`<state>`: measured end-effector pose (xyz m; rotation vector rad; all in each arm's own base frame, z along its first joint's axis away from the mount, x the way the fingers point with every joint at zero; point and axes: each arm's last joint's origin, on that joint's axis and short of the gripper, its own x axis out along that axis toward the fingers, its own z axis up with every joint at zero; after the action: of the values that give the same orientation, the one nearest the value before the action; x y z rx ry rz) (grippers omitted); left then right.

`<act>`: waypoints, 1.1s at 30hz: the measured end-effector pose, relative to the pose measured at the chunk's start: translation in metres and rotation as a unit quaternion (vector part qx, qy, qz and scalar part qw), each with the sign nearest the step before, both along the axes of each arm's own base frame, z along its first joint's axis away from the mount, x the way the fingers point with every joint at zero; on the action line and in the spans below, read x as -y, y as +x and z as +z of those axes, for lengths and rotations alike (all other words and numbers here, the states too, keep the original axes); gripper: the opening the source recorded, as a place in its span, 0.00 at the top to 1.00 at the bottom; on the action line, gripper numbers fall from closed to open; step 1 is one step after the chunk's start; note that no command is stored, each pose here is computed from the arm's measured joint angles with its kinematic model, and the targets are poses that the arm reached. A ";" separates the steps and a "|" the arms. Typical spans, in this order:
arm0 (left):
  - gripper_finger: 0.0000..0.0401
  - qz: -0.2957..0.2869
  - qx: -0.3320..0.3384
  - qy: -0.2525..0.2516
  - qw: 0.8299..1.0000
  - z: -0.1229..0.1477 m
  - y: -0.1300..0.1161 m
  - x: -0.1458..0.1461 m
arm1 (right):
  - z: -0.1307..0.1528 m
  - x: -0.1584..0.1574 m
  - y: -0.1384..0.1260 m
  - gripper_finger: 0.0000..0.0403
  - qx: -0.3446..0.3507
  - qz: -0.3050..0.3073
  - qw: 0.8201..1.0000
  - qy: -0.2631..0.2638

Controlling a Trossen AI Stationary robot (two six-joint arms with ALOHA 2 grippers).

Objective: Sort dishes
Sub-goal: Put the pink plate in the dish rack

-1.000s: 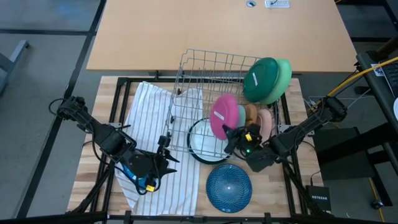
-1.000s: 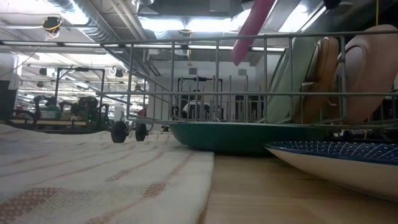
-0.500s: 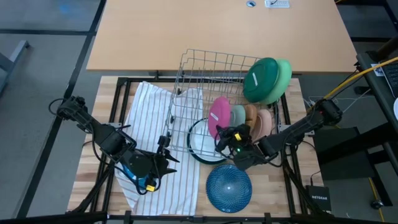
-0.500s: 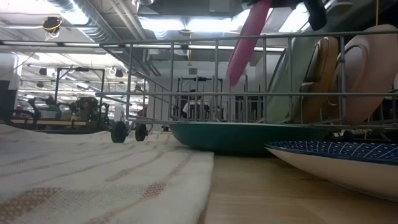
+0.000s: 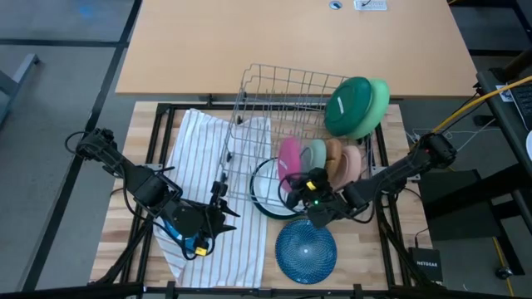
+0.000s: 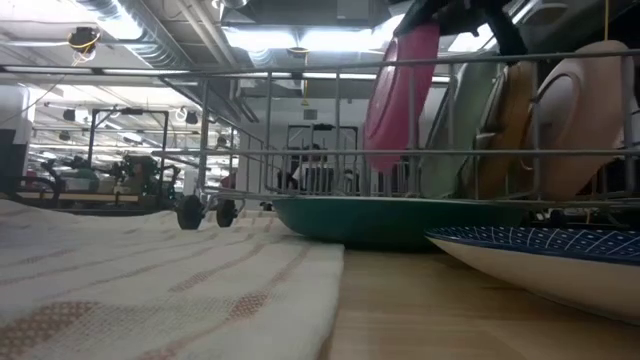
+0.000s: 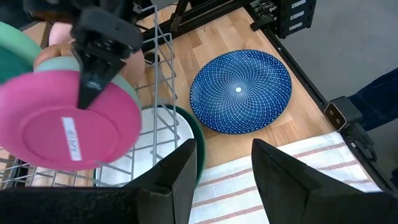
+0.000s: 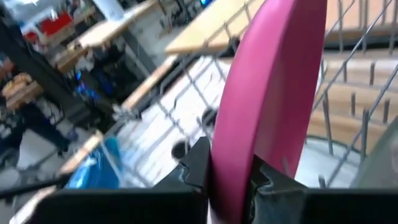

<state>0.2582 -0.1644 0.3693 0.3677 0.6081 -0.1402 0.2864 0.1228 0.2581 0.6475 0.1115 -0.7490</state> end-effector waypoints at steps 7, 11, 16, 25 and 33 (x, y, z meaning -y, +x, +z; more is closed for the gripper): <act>0.64 0.001 0.000 -0.002 1.000 0.000 0.000 0.000 | -0.002 0.006 0.005 0.82 -0.021 0.036 0.998 0.038; 0.64 0.002 0.000 -0.002 1.000 0.000 0.000 0.000 | -0.002 0.011 0.008 0.79 -0.023 0.036 0.998 0.045; 0.64 0.002 0.000 -0.003 1.000 0.000 0.000 0.000 | -0.002 0.018 0.010 0.79 -0.021 0.022 0.999 0.044; 0.64 0.002 0.000 -0.003 1.000 0.000 0.000 0.000 | -0.002 0.032 0.017 0.78 -0.021 0.024 0.997 0.073; 0.64 0.002 -0.001 -0.002 1.000 0.000 0.000 0.000 | -0.003 0.029 0.017 0.78 -0.033 0.059 0.993 0.099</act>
<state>0.2580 -0.1643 0.3691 0.3631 0.6109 -0.1382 0.3034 0.0934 0.2551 0.7981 0.2848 -0.6507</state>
